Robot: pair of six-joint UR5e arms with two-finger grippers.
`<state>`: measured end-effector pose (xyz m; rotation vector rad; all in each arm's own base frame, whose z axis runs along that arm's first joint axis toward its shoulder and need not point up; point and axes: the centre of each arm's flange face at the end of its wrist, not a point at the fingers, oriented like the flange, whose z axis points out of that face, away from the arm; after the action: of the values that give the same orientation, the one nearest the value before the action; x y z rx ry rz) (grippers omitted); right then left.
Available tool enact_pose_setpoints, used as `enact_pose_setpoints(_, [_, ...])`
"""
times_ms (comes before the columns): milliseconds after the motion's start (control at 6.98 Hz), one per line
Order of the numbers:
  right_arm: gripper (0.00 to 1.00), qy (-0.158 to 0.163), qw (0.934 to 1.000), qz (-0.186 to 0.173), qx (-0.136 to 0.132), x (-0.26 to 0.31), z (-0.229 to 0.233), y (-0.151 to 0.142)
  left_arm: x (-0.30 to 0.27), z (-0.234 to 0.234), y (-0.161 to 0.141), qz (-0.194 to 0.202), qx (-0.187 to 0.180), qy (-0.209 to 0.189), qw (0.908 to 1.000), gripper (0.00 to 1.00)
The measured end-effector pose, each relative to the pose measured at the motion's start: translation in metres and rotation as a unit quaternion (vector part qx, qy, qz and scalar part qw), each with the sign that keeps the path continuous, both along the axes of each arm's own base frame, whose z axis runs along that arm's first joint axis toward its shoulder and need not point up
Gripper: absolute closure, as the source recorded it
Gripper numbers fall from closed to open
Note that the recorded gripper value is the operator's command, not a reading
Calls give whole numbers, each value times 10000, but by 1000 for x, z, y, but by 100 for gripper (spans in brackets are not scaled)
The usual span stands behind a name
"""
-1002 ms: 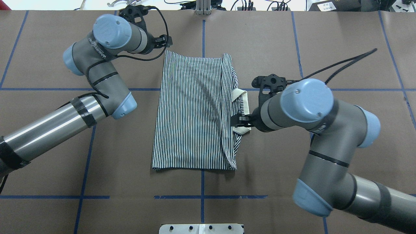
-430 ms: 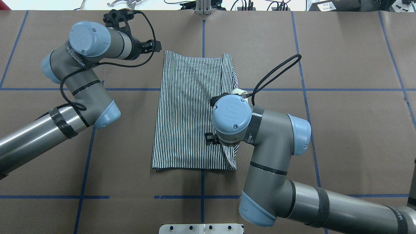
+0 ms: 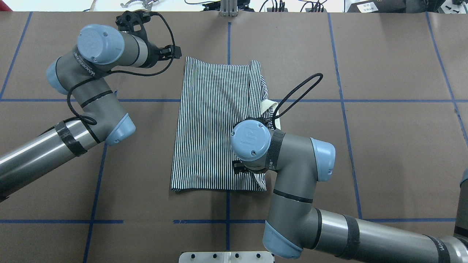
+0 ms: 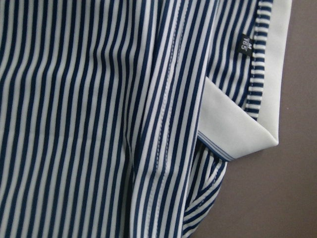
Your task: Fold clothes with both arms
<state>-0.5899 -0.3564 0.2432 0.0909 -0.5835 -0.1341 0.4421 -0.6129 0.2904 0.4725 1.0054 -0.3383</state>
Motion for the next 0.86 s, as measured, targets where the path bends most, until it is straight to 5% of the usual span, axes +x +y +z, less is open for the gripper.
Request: enact_pose_setpoints(859, [0,567,9981,-239,37,32,45,-8,1,-1,1,10,6,22,10000,0])
